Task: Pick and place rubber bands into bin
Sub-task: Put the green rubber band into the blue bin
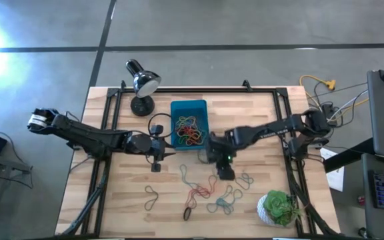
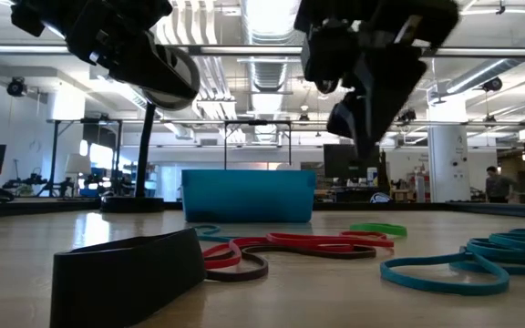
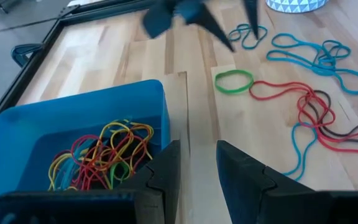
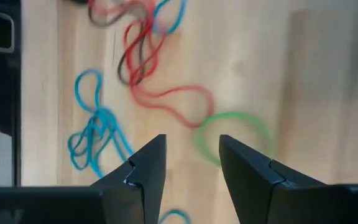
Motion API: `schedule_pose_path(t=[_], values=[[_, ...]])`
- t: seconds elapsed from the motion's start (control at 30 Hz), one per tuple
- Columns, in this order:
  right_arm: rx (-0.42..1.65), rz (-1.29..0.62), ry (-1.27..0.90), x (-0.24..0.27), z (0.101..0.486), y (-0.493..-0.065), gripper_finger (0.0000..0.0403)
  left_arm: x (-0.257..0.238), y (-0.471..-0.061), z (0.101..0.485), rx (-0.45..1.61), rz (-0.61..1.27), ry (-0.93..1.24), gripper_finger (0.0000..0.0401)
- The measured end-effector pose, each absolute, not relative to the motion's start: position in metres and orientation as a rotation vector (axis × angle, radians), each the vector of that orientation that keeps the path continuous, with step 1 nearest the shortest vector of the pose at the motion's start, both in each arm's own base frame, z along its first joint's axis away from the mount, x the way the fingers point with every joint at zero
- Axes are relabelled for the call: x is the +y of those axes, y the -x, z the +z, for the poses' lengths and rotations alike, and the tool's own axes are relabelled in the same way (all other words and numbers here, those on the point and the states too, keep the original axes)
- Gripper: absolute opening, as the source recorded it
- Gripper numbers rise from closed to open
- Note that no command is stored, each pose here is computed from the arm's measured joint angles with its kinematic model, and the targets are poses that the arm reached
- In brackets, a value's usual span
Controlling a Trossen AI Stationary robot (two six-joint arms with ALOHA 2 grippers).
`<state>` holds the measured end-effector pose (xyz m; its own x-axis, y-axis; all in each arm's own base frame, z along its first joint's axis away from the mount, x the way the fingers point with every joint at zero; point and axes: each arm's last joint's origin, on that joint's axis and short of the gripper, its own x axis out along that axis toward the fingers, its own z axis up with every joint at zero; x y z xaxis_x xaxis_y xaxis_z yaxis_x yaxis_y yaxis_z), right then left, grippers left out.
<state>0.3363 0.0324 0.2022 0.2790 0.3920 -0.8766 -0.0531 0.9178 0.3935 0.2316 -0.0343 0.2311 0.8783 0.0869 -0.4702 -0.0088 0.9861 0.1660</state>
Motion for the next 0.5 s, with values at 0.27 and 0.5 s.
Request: schedule_pose_path(t=[0.27, 0.5], values=[[1.241, 0.249, -0.180, 0.078, 0.179, -0.324, 0.0139, -0.034, -0.232, 0.231, 0.496, 0.050, -0.162, 0.0088], [1.212, 0.154, -0.099, 0.086, 0.161, -0.315, 0.0133, -0.034, -0.232, 0.231, 0.496, 0.049, -0.162, 0.0088]])
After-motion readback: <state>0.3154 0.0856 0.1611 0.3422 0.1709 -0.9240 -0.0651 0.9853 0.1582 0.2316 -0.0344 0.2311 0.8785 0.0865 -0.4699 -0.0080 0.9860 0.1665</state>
